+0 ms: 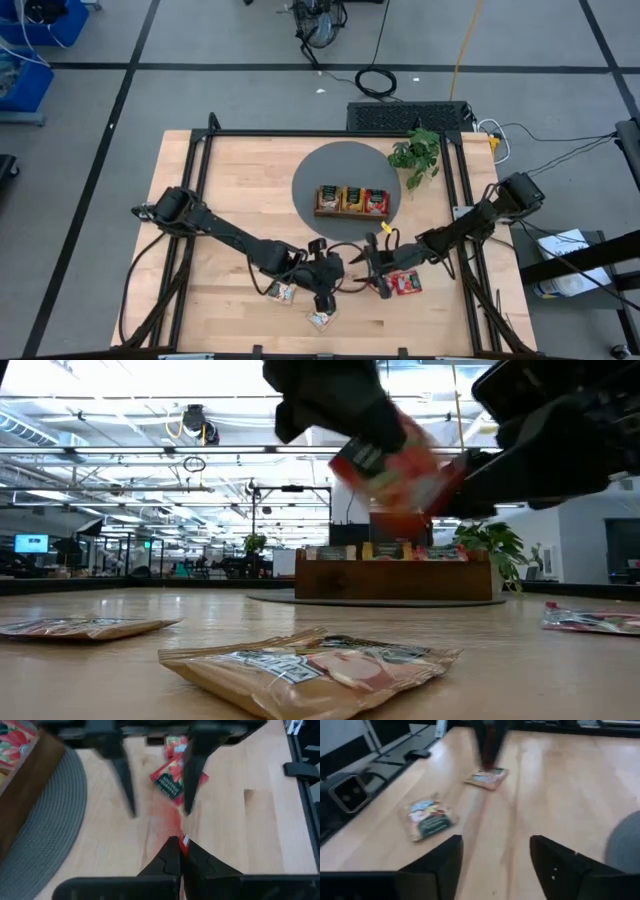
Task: Pick & Place Tea
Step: Put the red tea bag into the right section of the wooden organizer
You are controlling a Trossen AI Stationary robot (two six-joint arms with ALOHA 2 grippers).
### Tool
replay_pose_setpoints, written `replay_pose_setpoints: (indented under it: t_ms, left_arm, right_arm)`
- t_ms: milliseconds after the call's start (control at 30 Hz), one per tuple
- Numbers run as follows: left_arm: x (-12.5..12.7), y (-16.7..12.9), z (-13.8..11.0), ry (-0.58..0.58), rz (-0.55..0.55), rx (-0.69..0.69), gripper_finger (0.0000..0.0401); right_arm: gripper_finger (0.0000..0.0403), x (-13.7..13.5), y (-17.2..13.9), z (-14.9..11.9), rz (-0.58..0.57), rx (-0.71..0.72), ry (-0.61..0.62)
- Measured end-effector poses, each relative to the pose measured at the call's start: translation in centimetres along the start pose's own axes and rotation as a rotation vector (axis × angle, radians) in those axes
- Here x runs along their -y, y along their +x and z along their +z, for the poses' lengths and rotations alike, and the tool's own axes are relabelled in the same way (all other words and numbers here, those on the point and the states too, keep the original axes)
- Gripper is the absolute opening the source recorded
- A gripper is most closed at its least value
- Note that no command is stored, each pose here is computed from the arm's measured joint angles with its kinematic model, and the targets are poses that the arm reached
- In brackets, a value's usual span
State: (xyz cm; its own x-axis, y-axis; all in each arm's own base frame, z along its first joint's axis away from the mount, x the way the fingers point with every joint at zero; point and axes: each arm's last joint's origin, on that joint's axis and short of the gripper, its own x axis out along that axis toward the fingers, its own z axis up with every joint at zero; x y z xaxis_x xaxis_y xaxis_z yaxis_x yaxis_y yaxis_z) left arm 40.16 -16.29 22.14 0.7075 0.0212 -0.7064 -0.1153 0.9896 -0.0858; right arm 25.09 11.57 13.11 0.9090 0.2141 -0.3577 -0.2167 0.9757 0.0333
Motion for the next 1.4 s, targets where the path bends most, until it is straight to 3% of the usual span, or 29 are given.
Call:
replay_pose_setpoints:
  t_ms: [200,400,600,900,1133,1400]
  left_arm:
    - [0.0,0.3,-0.5,0.006,0.034,-0.044,0.0002]
    - [-0.4,1.0,-0.5,-0.014,0.044,-0.047,0.0001]
    - [-1.0,1.9,-0.2,-0.037,0.05,-0.026,0.0001]
    - [-1.2,2.5,-0.3,-0.034,0.038,-0.032,0.0002]
    - [-1.2,2.3,-0.1,-0.031,0.034,-0.026,0.0028]
    - [-0.9,1.9,-0.2,0.019,0.031,-0.027,0.0119]
  right_arm:
    - [0.0257,0.3,0.1,0.6,-0.01,0.052,-0.025]
    - [0.0256,0.4,0.1,0.6,-0.01,0.057,-0.033]
    - [0.0191,0.2,0.2,0.5,-0.008,0.054,-0.06]
    - [0.0013,0.3,0.5,-0.1,-0.01,0.026,-0.106]
    - [0.0002,0.3,0.3,-0.3,-0.014,0.027,-0.107]
    - [0.0,0.8,-1.4,-1.7,-0.011,0.106,-0.084]
